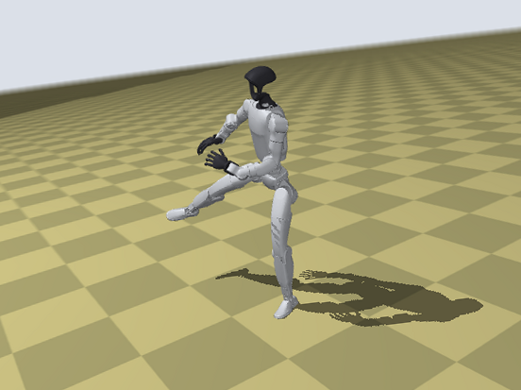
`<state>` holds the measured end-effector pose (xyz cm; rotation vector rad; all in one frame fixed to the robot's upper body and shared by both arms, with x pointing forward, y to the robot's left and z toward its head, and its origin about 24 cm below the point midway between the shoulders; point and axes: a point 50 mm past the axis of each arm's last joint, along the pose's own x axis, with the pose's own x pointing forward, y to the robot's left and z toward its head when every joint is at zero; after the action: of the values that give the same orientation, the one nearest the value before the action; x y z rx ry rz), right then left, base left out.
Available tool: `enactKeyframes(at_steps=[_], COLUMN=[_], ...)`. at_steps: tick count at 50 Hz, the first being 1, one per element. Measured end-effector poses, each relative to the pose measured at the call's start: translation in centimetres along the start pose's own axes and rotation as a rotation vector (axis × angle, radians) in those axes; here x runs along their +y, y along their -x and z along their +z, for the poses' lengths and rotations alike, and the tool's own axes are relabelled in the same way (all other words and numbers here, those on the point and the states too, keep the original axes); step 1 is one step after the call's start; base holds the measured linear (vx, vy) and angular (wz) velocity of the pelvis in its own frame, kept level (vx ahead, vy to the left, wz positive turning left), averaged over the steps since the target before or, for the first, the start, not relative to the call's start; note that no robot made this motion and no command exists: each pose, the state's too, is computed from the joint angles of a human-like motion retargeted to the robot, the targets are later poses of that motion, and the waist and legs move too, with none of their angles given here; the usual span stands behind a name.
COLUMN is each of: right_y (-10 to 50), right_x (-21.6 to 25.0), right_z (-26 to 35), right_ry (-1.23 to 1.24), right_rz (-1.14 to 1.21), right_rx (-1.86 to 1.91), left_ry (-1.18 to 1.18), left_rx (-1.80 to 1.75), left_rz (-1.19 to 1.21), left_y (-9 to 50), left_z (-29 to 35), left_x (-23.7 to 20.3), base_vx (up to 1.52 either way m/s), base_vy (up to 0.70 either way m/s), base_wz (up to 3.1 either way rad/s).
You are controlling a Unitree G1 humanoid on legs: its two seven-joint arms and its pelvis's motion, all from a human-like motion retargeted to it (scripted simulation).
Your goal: Kungfu
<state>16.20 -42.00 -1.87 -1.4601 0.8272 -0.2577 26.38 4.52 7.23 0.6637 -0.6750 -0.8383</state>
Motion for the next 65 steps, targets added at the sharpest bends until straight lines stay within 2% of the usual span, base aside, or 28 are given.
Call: enactKeyframes(at_steps=[9,16,22,29,39,44,47,52,56,65], right_y=[1.8,7.3,10.3,9.2,6.8,2.6,2.3,2.4,3.1,4.9], right_x=[5.6,12.9,15.5,14.8,12.0,4.1,0.8,-4.0,-5.1,-3.7], right_z=[6.1,6.0,3.6,4.7,11.5,18.6,22.0,25.6,27.0,28.5], right_ry=[0.053,0.021,0.028,-0.077,-0.353,-0.506,-0.531,-0.496,-0.542,-0.868], right_rz=[0.077,0.324,0.432,0.413,0.371,0.267,0.262,0.196,0.203,0.366], right_rx=[-0.182,-0.18,-0.135,-0.12,-0.363,-0.61,-0.759,-0.962,-1.048,-1.098], left_ry=[0.125,0.208,0.366,0.485,0.367,0.317,0.26,-0.055,-0.223,-0.262], left_rx=[0.476,0.796,0.968,0.961,0.73,0.562,0.497,0.342,0.298,0.34], left_rz=[0.062,0.087,0.108,0.127,0.003,0.119,0.083,-0.043,-0.139,-0.217], left_y=[10.8,20.5,24.4,22.3,14.8,5.4,2.4,-2.2,-3.5,-1.3], left_z=[-6.2,-6.9,-5.9,-6.1,-7.0,-7.3,-7.5,-6.9,-6.6,-7.1], left_x=[-0.5,-2.7,-6.9,-9.9,-9.7,-7.8,-5.8,-1.0,0.3,-1.5], base_vx=[-0.11,0.17,0.22,-0.01,0.05,-0.38,-0.08,-0.11,-0.01,0.02], base_vy=[-0.24,-0.42,-0.22,-0.34,-0.76,-0.18,-0.02,0.05,0.06,0.06], base_wz=[-0.13,-0.56,0.38,0.2,-0.39,-0.82,-0.16,0.01,-0.07,0.19])
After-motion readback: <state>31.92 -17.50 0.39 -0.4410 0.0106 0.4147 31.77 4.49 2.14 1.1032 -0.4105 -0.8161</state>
